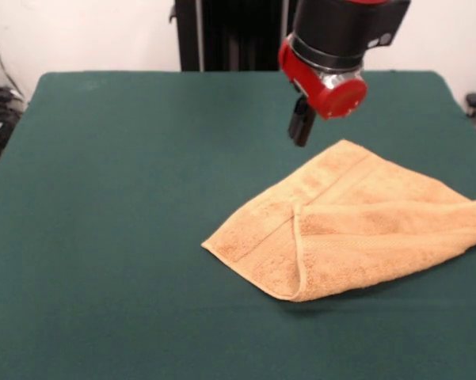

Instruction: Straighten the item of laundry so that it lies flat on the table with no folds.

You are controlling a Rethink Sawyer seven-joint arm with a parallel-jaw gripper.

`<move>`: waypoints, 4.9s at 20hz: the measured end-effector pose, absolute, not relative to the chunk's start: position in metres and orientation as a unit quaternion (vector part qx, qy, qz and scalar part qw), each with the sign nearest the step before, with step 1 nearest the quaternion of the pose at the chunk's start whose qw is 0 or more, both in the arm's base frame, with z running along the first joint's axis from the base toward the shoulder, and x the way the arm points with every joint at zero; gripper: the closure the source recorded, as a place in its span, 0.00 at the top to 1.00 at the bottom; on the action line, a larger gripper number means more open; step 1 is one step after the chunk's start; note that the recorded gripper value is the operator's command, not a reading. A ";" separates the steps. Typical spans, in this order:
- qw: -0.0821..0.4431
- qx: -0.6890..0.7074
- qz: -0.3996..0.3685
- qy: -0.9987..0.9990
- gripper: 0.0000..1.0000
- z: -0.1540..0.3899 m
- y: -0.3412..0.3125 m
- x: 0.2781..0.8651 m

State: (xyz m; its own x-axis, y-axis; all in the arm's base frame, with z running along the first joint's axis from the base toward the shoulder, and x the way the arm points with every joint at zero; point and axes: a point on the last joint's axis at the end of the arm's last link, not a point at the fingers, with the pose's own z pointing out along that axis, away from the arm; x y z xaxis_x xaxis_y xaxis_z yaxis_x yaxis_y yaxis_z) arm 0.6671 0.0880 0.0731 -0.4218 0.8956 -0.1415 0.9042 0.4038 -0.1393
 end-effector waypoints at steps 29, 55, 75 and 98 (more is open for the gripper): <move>0.060 0.516 -0.138 0.843 0.00 0.074 0.058 0.674; 0.108 0.475 -0.146 0.861 1.00 0.064 0.056 0.682; 0.102 0.521 -0.088 0.843 1.00 0.054 0.043 0.694; -0.037 0.669 0.061 0.740 1.00 0.005 0.013 0.651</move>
